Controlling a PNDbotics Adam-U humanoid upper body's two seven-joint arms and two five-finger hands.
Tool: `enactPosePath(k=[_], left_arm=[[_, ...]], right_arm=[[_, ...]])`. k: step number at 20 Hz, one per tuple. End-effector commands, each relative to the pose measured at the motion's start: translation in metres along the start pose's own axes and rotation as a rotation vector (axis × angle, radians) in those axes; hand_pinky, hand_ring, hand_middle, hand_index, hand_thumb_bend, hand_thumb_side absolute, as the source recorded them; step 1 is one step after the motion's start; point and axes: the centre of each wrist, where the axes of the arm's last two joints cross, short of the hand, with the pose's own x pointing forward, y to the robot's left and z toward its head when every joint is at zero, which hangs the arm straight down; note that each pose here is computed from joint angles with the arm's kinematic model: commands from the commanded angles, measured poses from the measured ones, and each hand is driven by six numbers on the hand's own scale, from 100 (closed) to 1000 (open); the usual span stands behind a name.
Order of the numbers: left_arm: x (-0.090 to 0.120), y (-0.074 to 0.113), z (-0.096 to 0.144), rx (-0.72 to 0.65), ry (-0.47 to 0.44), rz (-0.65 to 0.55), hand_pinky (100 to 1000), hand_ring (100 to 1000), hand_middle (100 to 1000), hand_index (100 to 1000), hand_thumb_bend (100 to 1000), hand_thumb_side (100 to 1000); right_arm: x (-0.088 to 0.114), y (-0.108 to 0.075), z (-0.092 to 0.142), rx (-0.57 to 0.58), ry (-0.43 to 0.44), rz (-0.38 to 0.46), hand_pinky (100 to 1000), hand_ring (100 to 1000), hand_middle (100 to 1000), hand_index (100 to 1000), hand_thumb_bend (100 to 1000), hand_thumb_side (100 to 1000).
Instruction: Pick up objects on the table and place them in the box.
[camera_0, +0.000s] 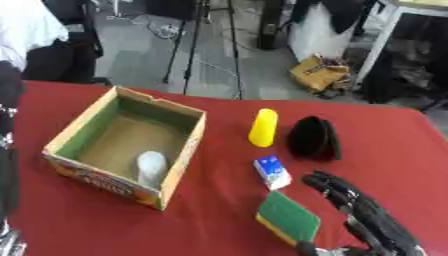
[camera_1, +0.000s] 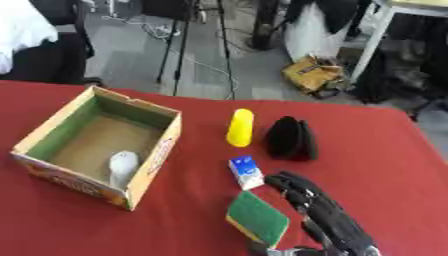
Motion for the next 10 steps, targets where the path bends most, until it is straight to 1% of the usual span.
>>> enactPosePath(k=[1, 10], left_arm=[[0.0047, -0.0015, -0.0058, -0.006, -0.028, 0.01, 982, 945, 882, 837, 100, 885], [0.0047, -0.0029, -0.0052, -0.006, -0.025, 0.018, 983, 946, 882, 836, 100, 883]], right_arm=[[-0.0013, 0.0001, -0.0024, -0.026, 0.013, 0.054, 1000, 1000, 889, 962, 635, 1000], [-0.0025, 0.0094, -0.0057, -0.007, 0.032, 0.081, 1000, 1000, 894, 960, 624, 1000]])
